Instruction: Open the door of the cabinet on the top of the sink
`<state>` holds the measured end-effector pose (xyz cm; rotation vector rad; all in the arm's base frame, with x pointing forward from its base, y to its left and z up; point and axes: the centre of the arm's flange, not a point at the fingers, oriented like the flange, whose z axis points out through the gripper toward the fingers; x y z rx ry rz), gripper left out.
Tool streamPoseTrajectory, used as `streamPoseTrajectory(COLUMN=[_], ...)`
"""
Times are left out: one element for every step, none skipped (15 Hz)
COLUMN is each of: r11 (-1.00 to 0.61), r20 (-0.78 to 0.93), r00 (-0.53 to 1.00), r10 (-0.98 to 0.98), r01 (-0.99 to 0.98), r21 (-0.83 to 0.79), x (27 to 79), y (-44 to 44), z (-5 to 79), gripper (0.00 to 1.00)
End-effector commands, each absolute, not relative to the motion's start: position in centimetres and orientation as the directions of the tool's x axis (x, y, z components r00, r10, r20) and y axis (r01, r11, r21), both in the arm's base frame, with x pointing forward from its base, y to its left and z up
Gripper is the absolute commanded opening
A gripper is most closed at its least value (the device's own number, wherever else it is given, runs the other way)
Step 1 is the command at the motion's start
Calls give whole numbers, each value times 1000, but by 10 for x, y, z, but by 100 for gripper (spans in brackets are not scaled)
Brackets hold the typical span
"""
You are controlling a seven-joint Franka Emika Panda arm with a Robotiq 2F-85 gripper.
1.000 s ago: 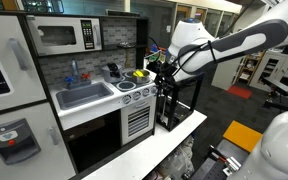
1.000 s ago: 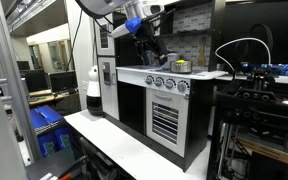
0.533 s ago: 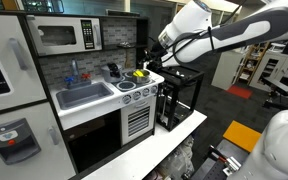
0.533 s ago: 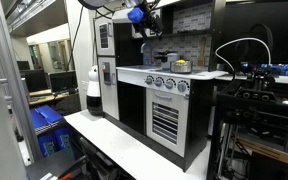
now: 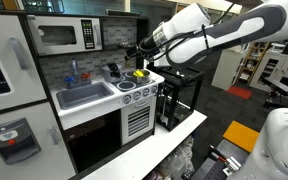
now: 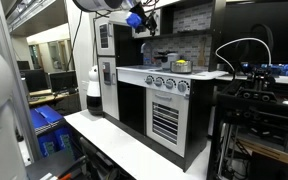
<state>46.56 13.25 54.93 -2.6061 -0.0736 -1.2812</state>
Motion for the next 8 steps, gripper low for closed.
streamPoseTrajectory(r11=[-971, -971, -971, -971, -971, -971, -971, -971], r20=[787, 787, 787, 787, 787, 787, 787, 787], r00=[614, 614, 614, 614, 614, 613, 613, 613], r10=[-60, -61, -61, -61, -61, -61, -61, -61], r01=[147, 147, 146, 146, 146, 147, 147, 147], r21=[-189, -189, -189, -189, -189, -189, -189, -189], x=[466, 466, 466, 466, 466, 466, 466, 466], y=[132, 131, 131, 131, 131, 131, 131, 131], z=[550, 550, 550, 550, 550, 550, 550, 550], gripper=[100, 100, 100, 100, 100, 100, 100, 100])
